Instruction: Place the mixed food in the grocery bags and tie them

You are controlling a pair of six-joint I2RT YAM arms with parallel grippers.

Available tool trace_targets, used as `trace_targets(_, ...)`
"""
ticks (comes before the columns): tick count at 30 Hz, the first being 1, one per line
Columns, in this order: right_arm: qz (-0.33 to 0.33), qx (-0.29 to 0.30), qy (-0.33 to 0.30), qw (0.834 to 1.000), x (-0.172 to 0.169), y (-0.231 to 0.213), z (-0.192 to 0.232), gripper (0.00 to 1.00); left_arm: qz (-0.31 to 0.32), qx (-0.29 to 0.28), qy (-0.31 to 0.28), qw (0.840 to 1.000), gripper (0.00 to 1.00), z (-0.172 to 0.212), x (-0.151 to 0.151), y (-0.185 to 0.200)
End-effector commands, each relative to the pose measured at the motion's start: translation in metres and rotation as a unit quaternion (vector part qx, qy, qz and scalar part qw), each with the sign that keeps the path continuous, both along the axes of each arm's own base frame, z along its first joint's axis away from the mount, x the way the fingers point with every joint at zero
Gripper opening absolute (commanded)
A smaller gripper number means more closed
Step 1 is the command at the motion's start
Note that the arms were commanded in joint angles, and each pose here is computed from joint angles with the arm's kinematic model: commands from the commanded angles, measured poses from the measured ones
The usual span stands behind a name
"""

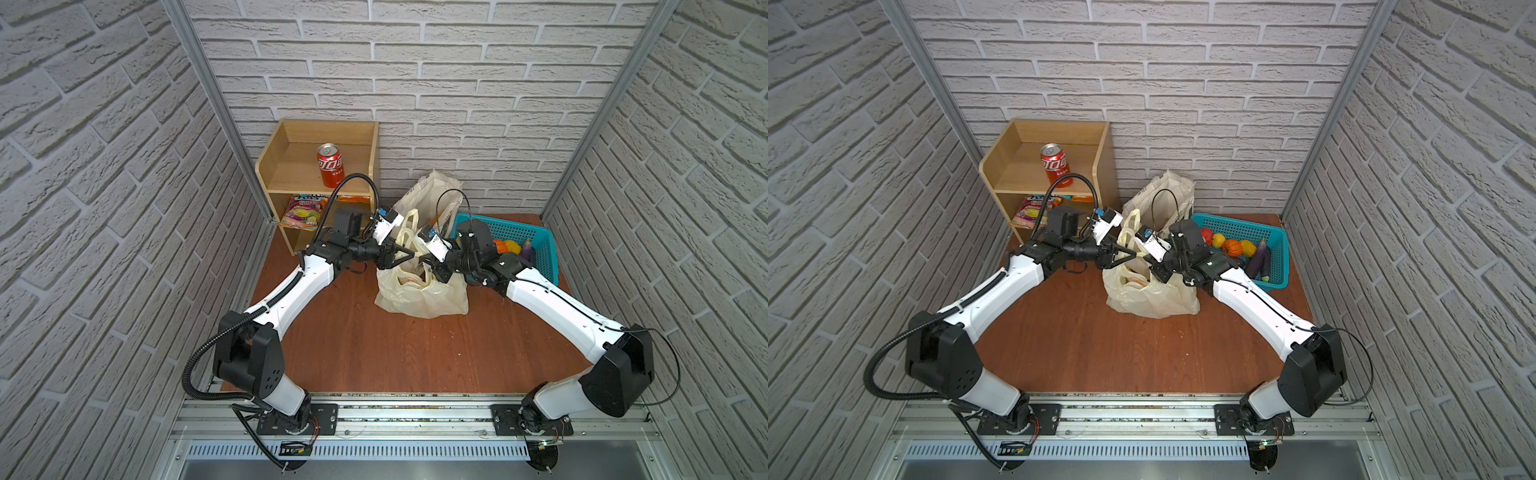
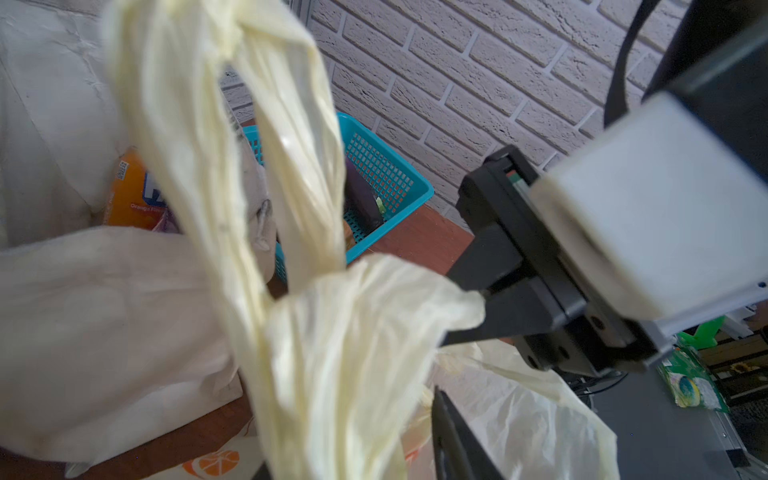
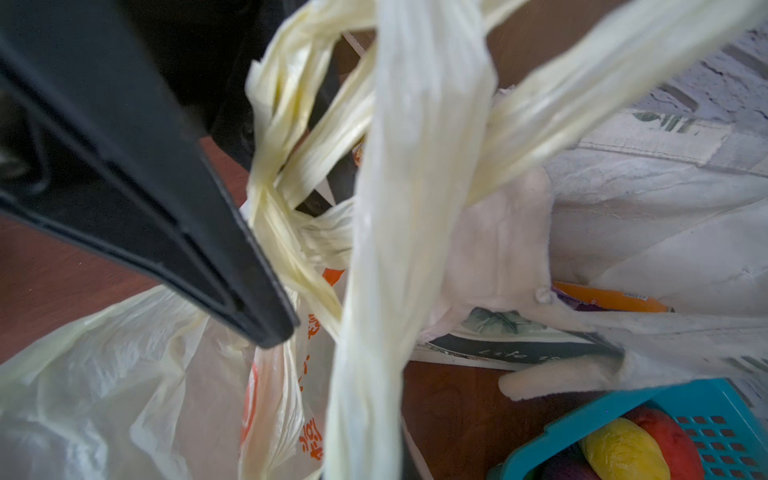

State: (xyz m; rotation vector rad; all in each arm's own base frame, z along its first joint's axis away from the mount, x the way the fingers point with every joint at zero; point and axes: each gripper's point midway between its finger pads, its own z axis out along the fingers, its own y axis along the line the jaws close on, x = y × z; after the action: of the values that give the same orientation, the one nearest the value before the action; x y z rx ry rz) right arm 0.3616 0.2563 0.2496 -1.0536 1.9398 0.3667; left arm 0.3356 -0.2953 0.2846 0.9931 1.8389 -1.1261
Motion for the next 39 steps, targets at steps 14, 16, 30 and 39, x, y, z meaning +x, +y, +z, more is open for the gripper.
trace_targets(14, 0.01, -0.013, 0.015, 1.0, -0.006, 0.002, -0.016, 0.05, -0.003, -0.053, -0.005, 0.999, 0.33, 0.017, 0.006, 0.005)
trace_targets(16, 0.006, -0.014, 0.013, 1.0, -0.005, 0.001, -0.016, 0.06, -0.006, -0.054, -0.002, 0.999, 0.25, 0.016, 0.006, 0.004)
trace_targets(30, -0.117, 0.055, 0.017, 0.991, 0.018, -0.042, 0.014, 0.05, -0.002, -0.053, 0.002, 0.999, 0.0, 0.009, 0.003, 0.008)
trace_targets(39, -0.111, 0.098, 0.057, 0.987, 0.001, -0.051, 0.021, 0.43, 0.036, -0.056, -0.03, 0.997, 0.0, 0.014, 0.004, 0.015)
